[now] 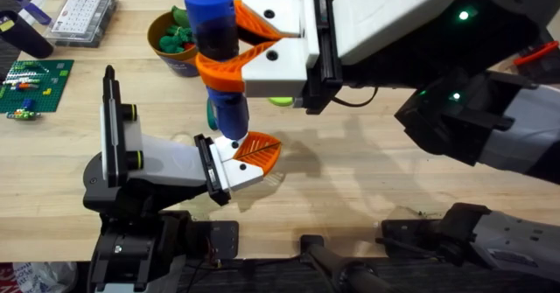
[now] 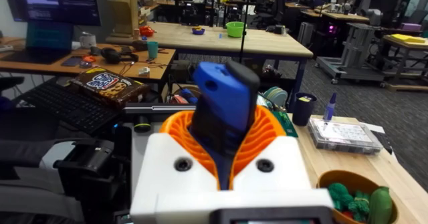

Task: Pick up the gripper from the table and insert it into the empty holder that is missing its gripper. Then pick up a screw, insert it into the mounting hole, and use the screwdriver to tighten it. Finally, clean up the table by picking up the vegetable and placing it into the bucket.

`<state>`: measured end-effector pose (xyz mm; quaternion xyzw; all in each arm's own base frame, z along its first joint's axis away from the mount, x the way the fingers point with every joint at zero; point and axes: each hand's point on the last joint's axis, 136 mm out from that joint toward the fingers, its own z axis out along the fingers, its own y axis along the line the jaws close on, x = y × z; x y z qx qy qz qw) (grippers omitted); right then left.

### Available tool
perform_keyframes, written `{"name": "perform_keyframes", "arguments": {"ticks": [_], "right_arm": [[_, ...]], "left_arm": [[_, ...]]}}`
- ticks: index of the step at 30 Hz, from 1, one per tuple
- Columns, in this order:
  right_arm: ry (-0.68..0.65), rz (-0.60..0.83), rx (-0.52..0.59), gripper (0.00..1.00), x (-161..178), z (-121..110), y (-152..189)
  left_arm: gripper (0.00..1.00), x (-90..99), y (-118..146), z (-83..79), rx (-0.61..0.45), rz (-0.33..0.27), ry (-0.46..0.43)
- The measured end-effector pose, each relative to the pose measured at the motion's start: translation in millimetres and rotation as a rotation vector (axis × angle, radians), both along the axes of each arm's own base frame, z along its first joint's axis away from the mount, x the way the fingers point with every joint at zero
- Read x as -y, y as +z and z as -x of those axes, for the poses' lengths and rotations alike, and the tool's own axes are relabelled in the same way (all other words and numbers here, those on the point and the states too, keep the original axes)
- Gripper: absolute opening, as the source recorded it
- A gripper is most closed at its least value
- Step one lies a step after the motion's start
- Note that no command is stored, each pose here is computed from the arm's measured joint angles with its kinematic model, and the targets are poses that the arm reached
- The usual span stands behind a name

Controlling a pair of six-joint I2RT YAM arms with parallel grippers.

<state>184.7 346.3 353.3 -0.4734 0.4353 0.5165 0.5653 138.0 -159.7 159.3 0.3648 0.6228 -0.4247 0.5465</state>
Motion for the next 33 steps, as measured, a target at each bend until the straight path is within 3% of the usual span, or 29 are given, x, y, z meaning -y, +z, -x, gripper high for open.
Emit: {"name": "perform_keyframes", "arguments": {"ticks": [33], "right_arm": [[0.043,-0.04,0.043,0.05,2,9,9]], "left_arm": [[0.013,0.0,-1,0.1,-0.011,0.003,0.0]]}}
